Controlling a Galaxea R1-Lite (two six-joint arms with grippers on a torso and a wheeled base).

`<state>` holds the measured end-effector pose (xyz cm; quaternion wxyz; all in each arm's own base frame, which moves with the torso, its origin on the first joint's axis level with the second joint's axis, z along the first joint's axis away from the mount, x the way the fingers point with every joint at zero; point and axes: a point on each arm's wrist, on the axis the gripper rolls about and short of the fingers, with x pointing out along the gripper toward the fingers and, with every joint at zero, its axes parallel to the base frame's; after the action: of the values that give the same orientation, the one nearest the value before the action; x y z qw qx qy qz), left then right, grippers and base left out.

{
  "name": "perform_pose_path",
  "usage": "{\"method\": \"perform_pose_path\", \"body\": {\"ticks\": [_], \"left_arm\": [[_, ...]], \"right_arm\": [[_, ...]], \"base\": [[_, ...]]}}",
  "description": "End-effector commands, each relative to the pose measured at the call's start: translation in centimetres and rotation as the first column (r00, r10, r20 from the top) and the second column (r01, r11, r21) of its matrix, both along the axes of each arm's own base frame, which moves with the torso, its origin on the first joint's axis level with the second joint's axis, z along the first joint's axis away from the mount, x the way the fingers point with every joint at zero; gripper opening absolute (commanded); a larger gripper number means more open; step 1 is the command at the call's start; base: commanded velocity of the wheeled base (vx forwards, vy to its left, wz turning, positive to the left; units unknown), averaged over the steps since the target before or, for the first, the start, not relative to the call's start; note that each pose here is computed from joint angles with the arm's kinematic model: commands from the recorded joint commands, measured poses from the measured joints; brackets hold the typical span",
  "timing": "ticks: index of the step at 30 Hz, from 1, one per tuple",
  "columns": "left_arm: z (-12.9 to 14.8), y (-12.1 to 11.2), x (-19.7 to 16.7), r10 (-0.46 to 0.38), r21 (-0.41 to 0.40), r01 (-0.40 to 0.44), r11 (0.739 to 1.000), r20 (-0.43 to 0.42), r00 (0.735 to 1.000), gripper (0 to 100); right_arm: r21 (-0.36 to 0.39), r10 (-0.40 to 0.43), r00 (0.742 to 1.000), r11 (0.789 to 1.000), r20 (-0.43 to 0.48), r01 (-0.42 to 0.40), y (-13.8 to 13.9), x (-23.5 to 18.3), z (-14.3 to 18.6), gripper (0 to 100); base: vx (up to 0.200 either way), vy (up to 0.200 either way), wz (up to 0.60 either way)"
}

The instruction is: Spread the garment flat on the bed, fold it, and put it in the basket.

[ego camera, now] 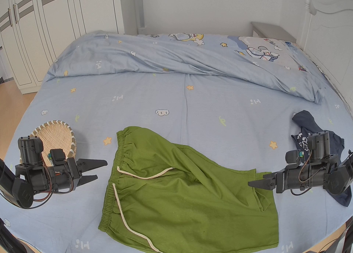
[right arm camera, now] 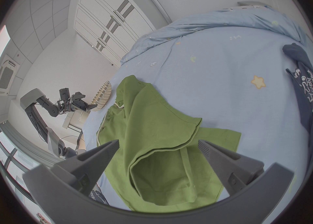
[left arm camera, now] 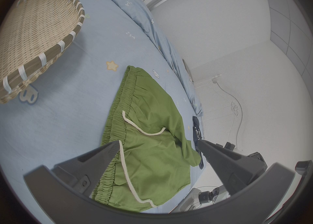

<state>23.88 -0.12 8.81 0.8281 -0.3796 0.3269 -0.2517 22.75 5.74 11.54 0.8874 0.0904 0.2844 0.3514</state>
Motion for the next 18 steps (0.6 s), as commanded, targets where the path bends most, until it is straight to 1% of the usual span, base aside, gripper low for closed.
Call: {"method": "perform_pose_path", "body": {"ticks": [1,8,18], "left_arm": [[0.0,0.0,0.0,0.002,0.000,-0.002,1.000,0.000,1.000,100],[0.0,0.0,0.0,0.002,0.000,-0.002,1.000,0.002,1.000,100],[0.0,0.0,0.0,0.002,0.000,-0.002,1.000,0.002,1.000,100]], "right_arm": [[-0.005,0.001,1.000,1.000,-0.029,-0.001,0.2,1.0,-0.8,100],[-0.009,-0.020,0.998,1.000,-0.052,0.019,0.1,2.8,-1.7,100],[-0.009,-0.022,0.998,1.000,-0.056,0.022,0.4,4.6,-2.1,100]], "base": [[0.000,0.000,0.00],[0.000,0.000,0.00],[0.000,0.000,0.00]]}}
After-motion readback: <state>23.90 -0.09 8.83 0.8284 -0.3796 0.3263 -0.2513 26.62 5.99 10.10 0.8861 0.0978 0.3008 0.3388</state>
